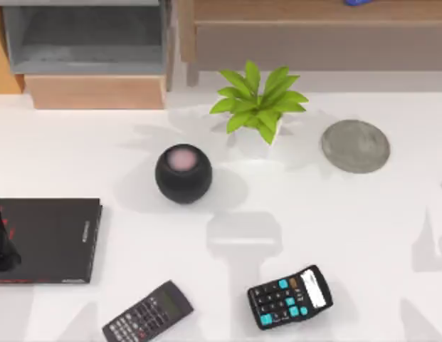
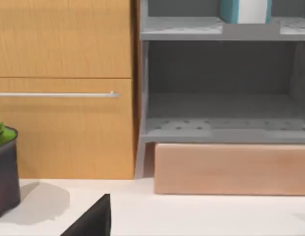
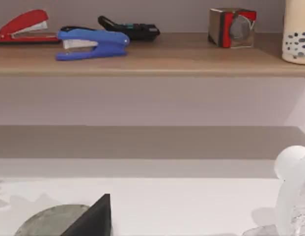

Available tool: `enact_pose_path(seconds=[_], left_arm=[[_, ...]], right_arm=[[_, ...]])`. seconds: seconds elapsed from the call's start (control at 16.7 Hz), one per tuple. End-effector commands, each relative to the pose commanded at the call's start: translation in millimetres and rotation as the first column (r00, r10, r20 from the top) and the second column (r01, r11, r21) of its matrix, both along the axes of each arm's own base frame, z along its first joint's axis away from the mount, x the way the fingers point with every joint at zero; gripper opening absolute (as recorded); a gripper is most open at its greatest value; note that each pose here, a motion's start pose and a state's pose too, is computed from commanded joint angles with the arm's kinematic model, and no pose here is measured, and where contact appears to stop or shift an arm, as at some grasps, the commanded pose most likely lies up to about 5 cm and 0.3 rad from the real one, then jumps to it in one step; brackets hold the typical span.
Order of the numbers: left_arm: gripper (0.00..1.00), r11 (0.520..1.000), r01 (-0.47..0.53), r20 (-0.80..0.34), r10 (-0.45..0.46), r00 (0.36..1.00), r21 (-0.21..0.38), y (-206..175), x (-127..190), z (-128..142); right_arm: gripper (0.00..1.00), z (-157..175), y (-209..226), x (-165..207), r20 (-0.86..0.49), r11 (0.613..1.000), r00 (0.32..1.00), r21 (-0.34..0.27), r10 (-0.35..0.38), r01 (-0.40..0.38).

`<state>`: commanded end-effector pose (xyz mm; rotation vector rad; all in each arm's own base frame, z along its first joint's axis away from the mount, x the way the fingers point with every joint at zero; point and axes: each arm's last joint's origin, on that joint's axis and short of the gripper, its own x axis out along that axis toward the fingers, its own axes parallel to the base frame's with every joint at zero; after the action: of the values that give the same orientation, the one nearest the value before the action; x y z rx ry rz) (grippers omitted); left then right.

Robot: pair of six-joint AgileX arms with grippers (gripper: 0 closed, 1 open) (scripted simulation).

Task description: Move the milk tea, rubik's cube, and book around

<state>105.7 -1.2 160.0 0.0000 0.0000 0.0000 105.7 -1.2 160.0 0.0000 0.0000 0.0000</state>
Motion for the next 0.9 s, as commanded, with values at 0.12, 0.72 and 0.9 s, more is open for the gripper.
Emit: enact_pose_path(seconds=[0.12, 0.72, 0.9], left_arm=[[1.0, 1.0, 0.0, 0.0, 0.0, 1.0, 0.0, 0, 0, 0], [1.0, 1.0, 0.0, 0.0, 0.0, 1.0, 0.0, 0, 0, 0], [1.0, 1.0, 0.0, 0.0, 0.0, 1.0, 0.0, 0, 0, 0]], right_arm=[[1.0, 0, 0, 0, 0.001, 1.0, 1.0, 0.0, 0.0, 0.0], [1.0, 118, -17, 46, 0.197, 0.999, 0.98, -0.033, 0.014, -0.008], [1.0, 135, -37, 104, 0.149, 0.999, 0.989, -0.035, 0.01, -0.005]])
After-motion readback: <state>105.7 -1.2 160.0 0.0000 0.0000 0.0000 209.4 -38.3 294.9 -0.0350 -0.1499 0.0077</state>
